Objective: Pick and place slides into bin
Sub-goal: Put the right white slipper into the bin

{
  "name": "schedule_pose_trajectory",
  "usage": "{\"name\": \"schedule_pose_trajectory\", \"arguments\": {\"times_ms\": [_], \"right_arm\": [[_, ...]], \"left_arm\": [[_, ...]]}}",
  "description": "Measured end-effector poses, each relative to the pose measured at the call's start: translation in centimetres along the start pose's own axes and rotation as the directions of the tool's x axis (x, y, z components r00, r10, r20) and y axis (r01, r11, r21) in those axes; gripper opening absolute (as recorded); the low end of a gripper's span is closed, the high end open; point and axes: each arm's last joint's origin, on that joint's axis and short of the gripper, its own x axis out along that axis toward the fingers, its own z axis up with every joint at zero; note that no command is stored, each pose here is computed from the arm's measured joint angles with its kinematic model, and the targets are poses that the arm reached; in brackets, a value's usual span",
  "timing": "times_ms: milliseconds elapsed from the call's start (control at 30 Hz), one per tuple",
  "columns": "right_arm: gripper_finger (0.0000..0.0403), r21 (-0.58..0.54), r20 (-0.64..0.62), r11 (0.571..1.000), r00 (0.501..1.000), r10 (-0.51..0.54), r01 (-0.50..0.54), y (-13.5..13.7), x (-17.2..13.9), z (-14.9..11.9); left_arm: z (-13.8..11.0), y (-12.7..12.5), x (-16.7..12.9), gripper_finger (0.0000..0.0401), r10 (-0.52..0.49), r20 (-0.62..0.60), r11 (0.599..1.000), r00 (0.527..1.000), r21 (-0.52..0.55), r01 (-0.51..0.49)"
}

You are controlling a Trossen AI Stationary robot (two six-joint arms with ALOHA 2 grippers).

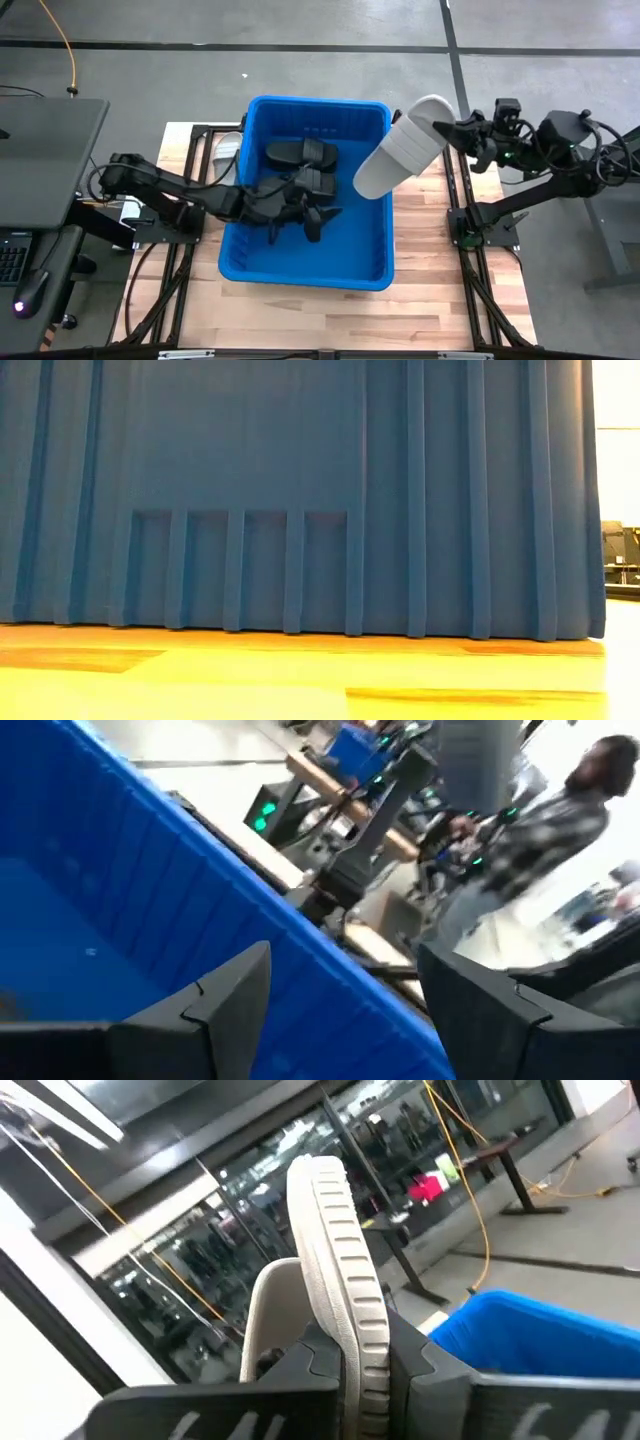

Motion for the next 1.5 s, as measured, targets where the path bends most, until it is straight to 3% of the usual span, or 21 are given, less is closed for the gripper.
{"name": "schedule_pose_trajectory", "arguments": {"times_ms": [167,500,867,967,1133,1500], "right_arm": [[0.0002,-0.022,-0.025,0.998,0.998,-0.059,0.058,0.5,2.1,-1.3],[0.0001,-0.074,-0.042,0.995,0.997,-0.062,0.059,2.0,6.5,-3.9],[0.0001,0.097,0.007,0.991,0.996,0.094,-0.095,2.8,4.5,-2.3],[0.0001,0.088,-0.008,0.992,0.996,0.092,-0.091,3.1,4.2,-2.5],[0.0001,0.03,0.004,0.999,1.0,-0.028,0.027,3.0,3.8,-3.0],[0.0,-0.004,0.072,0.999,0.997,0.034,-0.034,3.4,3.5,-2.0]], "left_arm": [[1.1,-0.1,0.2,0.0243,-0.107,0.145,0.993,0.984,-0.033,0.113],[1.2,1.0,0.7,0.0244,-0.055,0.131,0.998,0.99,-0.012,0.057],[0.2,0.4,0.3,0.0244,-0.055,0.073,0.998,0.996,0.038,0.052],[0.6,0.1,0.1,0.0244,-0.074,0.111,0.996,0.991,0.05,0.068],[1.4,-0.7,-0.4,0.0244,-0.178,0.153,0.98,0.972,0.118,0.161],[1.2,-1.1,-0.7,0.0244,-0.288,0.061,0.952,0.956,0.128,0.279]]}}
